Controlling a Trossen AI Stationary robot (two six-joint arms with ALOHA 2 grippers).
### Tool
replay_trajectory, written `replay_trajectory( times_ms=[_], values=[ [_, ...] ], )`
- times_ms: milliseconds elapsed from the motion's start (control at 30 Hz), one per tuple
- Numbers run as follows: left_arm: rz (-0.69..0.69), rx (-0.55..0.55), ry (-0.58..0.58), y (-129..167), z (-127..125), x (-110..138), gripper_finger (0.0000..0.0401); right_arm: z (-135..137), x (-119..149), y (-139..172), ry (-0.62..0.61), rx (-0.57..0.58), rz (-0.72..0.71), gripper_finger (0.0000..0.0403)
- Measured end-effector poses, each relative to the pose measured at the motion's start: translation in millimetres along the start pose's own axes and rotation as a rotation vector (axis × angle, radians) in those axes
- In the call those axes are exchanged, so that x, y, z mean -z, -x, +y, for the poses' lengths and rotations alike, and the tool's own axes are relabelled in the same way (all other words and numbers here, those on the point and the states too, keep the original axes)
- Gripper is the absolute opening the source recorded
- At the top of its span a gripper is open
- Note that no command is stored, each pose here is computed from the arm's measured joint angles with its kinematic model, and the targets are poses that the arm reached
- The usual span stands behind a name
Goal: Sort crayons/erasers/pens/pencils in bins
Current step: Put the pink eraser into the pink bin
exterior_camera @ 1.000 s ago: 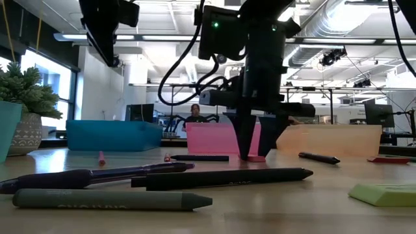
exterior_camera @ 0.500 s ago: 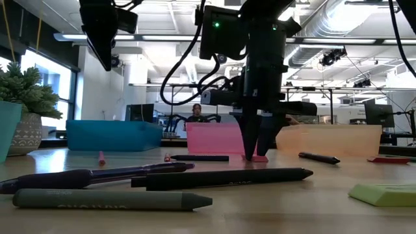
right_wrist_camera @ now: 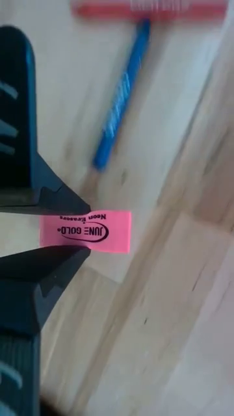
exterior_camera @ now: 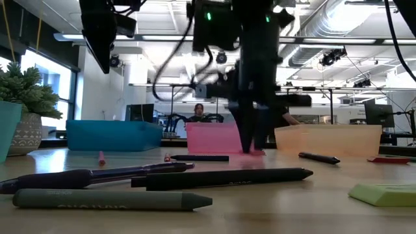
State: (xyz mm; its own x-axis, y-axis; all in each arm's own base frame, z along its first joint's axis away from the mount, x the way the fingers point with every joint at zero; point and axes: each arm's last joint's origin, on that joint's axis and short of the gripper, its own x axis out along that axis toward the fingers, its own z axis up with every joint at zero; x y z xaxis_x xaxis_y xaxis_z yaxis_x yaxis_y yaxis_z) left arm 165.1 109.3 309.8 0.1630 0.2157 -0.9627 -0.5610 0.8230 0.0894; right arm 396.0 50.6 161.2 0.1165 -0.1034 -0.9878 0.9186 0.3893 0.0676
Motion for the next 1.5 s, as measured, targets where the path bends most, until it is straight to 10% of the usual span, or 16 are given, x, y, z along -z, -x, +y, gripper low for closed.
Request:
replay_trajectory(
  times_ms=[867, 1500],
  values=[
    [-0.050, -0.020, -0.067, -1, 8, -5, 0.0127, -16, -130, 63, 0.007, -0.008, -0.300, 0.0051],
    [-0.156, 0.000, 0.272, 0, 9, -15, 0.0127, -85, -219, 37, 0.243, -0.008, -0.283, 0.0051]
  ],
)
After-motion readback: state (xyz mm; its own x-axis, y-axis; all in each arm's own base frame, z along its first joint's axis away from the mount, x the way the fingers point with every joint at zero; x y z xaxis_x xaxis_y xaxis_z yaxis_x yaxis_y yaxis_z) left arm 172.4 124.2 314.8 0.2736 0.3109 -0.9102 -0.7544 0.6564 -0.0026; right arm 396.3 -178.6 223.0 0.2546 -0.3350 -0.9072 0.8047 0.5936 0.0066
